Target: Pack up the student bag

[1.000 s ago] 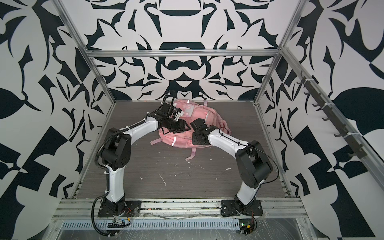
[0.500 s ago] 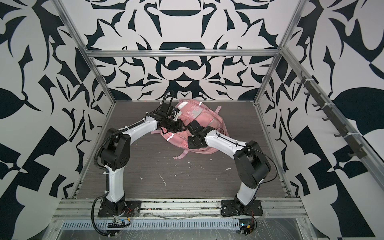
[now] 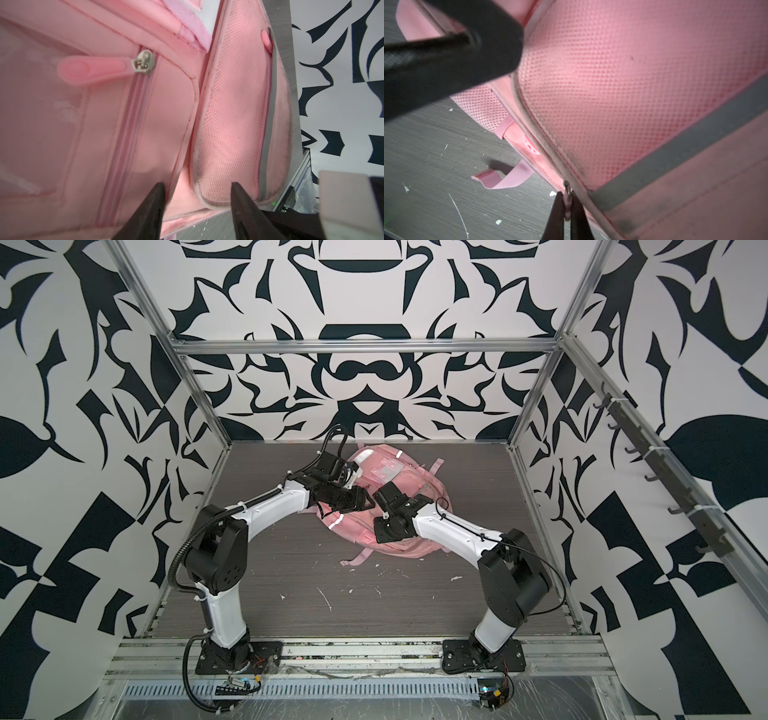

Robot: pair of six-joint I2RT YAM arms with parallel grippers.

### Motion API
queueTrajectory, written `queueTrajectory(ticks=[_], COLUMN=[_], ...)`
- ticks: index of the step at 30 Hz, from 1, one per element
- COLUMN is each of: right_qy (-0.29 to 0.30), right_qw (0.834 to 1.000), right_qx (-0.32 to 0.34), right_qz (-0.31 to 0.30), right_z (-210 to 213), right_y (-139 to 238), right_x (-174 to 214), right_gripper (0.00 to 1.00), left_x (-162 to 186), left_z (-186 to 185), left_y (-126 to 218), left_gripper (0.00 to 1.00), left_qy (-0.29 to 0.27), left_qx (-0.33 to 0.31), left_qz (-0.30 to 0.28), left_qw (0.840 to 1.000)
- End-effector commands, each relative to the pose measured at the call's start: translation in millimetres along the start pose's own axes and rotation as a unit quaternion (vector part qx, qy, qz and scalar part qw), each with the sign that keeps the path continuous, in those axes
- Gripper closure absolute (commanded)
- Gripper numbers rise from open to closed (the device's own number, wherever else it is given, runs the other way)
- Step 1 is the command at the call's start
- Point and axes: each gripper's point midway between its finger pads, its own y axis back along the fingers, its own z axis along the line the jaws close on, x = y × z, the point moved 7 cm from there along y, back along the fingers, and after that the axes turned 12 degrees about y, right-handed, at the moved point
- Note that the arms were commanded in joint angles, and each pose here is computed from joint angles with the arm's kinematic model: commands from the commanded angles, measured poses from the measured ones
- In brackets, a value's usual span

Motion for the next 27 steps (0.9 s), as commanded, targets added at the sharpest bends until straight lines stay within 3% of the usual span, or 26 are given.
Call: queueTrajectory(ticks=[1, 5, 10, 13, 21, 27], right_qy=[0.02, 0.02, 0.018, 0.017, 0.016, 0.017], right_qw=[0.998, 0.998, 0.999, 0.999, 0.998, 0.998], right_qx=[-0.026, -0.016, -0.016, -0.02, -0.024, -0.031], right_qz=[-0.06, -0.056, -0.048, -0.047, -0.049, -0.052], right_z=[9.7, 6.5, 4.2, 4.6, 5.4, 6.6], right_y=[14.8, 14.3, 9.8, 7.4, 7.1, 9.3], right_x=[-19.3, -16.7, -12.8, -11.6, -12.6, -11.3], right_gripper=[1.0, 1.0, 1.0, 1.0, 1.0, 1.0], left_x=[40.3, 41.2, 29.4, 26.9, 44.9, 48.4], left_z=[-3.8, 2.0, -3.1, -7.4, -12.1, -11.1], left_y=[-8.7, 7.2, 43.6, 53.3, 24.5, 1.6], left_gripper=[0.47, 0.47, 0.46, 0.46, 0.45, 0.46], left_qy=[0.016, 0.011, -0.043, -0.071, -0.039, 0.004], left_qx=[-0.005, -0.048, -0.114, -0.149, -0.094, -0.035], left_qz=[0.069, 0.022, -0.066, -0.085, -0.018, -0.002], left_qw=[0.997, 0.999, 0.99, 0.983, 0.995, 0.999])
